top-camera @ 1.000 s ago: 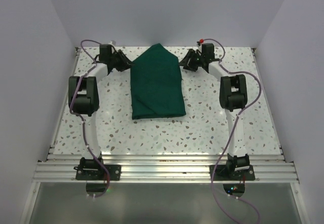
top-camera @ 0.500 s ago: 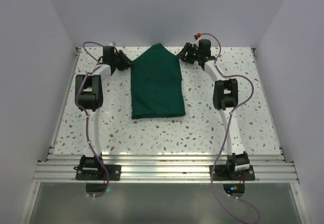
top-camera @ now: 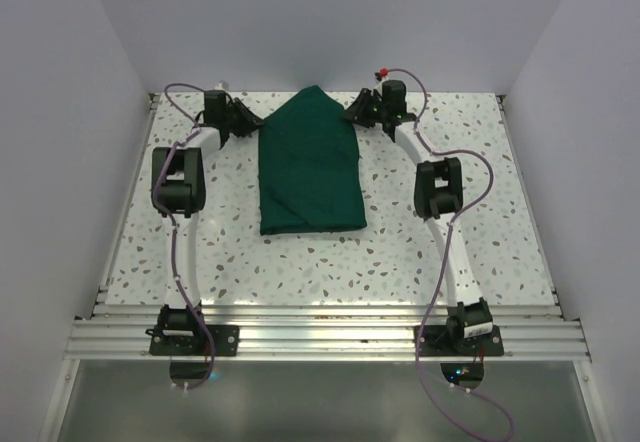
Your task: Prepare the surgical pack
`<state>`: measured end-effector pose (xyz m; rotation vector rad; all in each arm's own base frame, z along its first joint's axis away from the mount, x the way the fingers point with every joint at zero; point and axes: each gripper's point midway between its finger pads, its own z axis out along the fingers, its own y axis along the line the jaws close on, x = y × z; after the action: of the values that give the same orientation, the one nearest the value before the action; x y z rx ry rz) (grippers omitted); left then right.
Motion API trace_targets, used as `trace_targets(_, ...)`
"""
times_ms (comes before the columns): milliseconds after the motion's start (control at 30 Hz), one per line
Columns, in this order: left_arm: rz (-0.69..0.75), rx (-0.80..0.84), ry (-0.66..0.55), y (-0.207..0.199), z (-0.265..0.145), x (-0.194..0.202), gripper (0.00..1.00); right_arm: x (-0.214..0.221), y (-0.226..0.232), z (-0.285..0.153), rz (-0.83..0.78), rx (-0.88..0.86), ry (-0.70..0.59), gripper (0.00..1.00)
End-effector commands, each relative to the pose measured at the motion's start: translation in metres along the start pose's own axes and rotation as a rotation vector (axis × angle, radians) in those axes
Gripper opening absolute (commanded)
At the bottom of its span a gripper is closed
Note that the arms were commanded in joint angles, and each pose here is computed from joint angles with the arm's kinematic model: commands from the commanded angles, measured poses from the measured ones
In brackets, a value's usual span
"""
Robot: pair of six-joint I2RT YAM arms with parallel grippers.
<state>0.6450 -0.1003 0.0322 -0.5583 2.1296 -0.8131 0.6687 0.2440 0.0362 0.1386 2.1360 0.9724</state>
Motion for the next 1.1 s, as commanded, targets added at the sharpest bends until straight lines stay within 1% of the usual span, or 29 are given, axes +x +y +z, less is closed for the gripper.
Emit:
trace_targets(0,-0.039,-0.037,0.066,0.026,0.011,0.024,0.22,0.04,-0.035,0.01,0.075,0.103,0.078,0.33)
trace_targets(33,-0.039,-0.032,0.067,0.024,0.01,0.023,0.16,0.034,-0.032,0.01,0.07,0.099,0.068,0.29)
trace_targets(67,-0.036,-0.016,0.07,0.018,0.01,0.02,0.03,0.03,-0.028,0.01,0.07,0.094,0.058,0.23)
trace_targets(100,-0.032,-0.001,0.067,0.014,0.01,0.017,0.0,0.025,-0.024,0.009,0.072,0.088,0.05,0.19)
trace_targets(133,-0.034,-0.001,0.081,0.009,0.008,0.015,0.0,0.018,-0.017,0.007,0.072,0.075,0.033,0.15)
trace_targets(167,-0.038,0.01,0.088,0.003,0.005,0.012,0.0,0.008,-0.008,0.003,0.086,0.057,0.02,0.05)
trace_targets(200,-0.032,0.023,0.08,-0.004,0.002,0.007,0.0,0.0,0.0,0.001,0.088,0.04,0.007,0.0)
trace_targets(267,-0.02,0.055,0.062,-0.025,-0.009,-0.007,0.0,-0.01,0.013,-0.006,0.099,0.019,-0.002,0.0)
trace_targets(300,-0.017,0.062,0.057,-0.032,-0.014,-0.011,0.0,-0.019,0.026,-0.013,0.092,-0.005,-0.01,0.0)
trace_targets(367,-0.005,0.07,0.051,-0.048,-0.029,-0.021,0.0,-0.024,0.036,-0.021,0.091,-0.01,-0.001,0.0)
trace_targets(400,0.001,0.075,0.047,-0.054,-0.035,-0.024,0.0,-0.035,0.051,-0.031,0.085,-0.023,-0.015,0.0)
trace_targets(467,0.008,0.09,0.044,-0.068,-0.05,-0.029,0.0,-0.035,0.054,-0.039,0.101,-0.01,0.002,0.0)
trace_targets(533,0.007,0.09,0.056,-0.072,-0.06,-0.026,0.0,-0.04,0.072,-0.053,0.101,-0.033,0.017,0.0)
trace_targets(600,0.028,0.099,0.052,-0.085,-0.076,-0.03,0.0,-0.04,0.083,-0.063,0.106,-0.039,0.042,0.0)
trace_targets(733,0.048,0.091,0.08,-0.092,-0.1,-0.023,0.0,-0.046,0.115,-0.096,0.103,-0.068,0.076,0.0)
trace_targets(800,0.066,0.104,0.081,-0.104,-0.119,-0.022,0.0,-0.036,0.118,-0.106,0.118,-0.06,0.116,0.0)
trace_targets(833,0.069,0.099,0.086,-0.106,-0.131,-0.018,0.0,-0.04,0.132,-0.118,0.107,-0.079,0.119,0.0)
trace_targets(867,0.08,0.098,0.087,-0.107,-0.138,-0.016,0.0,-0.04,0.134,-0.125,0.103,-0.078,0.126,0.0)
trace_targets(900,0.083,0.094,0.092,-0.107,-0.144,-0.012,0.0,-0.027,0.131,-0.131,0.12,-0.054,0.168,0.0)
trace_targets(933,0.084,0.088,0.097,-0.109,-0.158,-0.007,0.0,-0.023,0.132,-0.137,0.104,-0.045,0.182,0.0)
trace_targets(967,0.1,0.084,0.098,-0.11,-0.165,-0.005,0.0,-0.03,0.145,-0.154,0.089,-0.049,0.168,0.0)
trace_targets(1000,0.109,0.082,0.098,-0.111,-0.173,-0.003,0.0,-0.015,0.136,-0.158,0.111,-0.02,0.206,0.0)
trace_targets(1033,0.114,0.078,0.101,-0.112,-0.186,0.003,0.0,-0.012,0.14,-0.165,0.106,-0.024,0.212,0.0)
trace_targets(1067,0.126,0.079,0.104,-0.112,-0.192,0.006,0.0,-0.015,0.154,-0.179,0.09,-0.043,0.204,0.0)
